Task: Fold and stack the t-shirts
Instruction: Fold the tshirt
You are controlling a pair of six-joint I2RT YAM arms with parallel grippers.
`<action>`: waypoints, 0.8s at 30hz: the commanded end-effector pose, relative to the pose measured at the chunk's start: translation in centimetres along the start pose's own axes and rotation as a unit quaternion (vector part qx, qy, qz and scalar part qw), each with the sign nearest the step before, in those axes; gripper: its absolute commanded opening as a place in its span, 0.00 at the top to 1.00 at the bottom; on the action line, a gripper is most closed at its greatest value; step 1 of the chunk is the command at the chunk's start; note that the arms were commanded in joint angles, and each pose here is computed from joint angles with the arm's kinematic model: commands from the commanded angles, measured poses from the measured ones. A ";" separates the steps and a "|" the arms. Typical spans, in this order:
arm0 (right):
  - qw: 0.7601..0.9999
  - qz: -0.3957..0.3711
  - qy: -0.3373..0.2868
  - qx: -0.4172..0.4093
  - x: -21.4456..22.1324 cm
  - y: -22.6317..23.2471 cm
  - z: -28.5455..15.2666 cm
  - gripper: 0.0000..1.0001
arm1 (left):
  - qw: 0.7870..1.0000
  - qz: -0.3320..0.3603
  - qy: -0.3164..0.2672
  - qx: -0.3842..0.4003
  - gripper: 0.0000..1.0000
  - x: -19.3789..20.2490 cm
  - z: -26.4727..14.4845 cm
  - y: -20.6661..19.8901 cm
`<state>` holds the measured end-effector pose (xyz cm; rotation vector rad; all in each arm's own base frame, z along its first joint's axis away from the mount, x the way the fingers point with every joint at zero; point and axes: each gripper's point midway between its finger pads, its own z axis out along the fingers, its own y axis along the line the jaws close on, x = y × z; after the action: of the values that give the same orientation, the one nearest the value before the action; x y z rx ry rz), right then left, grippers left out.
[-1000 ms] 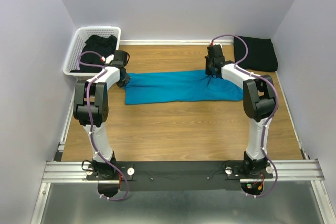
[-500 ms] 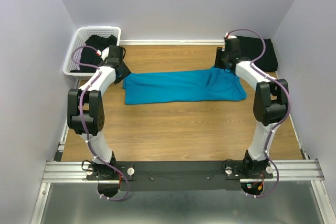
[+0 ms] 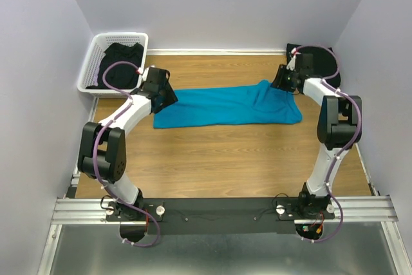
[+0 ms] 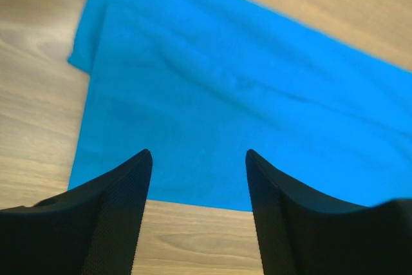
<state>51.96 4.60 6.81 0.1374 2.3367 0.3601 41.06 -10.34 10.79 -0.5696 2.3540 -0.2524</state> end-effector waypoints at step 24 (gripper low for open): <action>0.929 0.321 0.061 0.171 17.0 -10.9 -11.6 0.53 | 0.984 -0.042 0.162 -0.062 0.43 12.4 1.4 9.9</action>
<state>36.49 -4.19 2.38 0.8519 2.3592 0.2709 37.20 -7.96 2.68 -0.6770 2.4720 -0.3028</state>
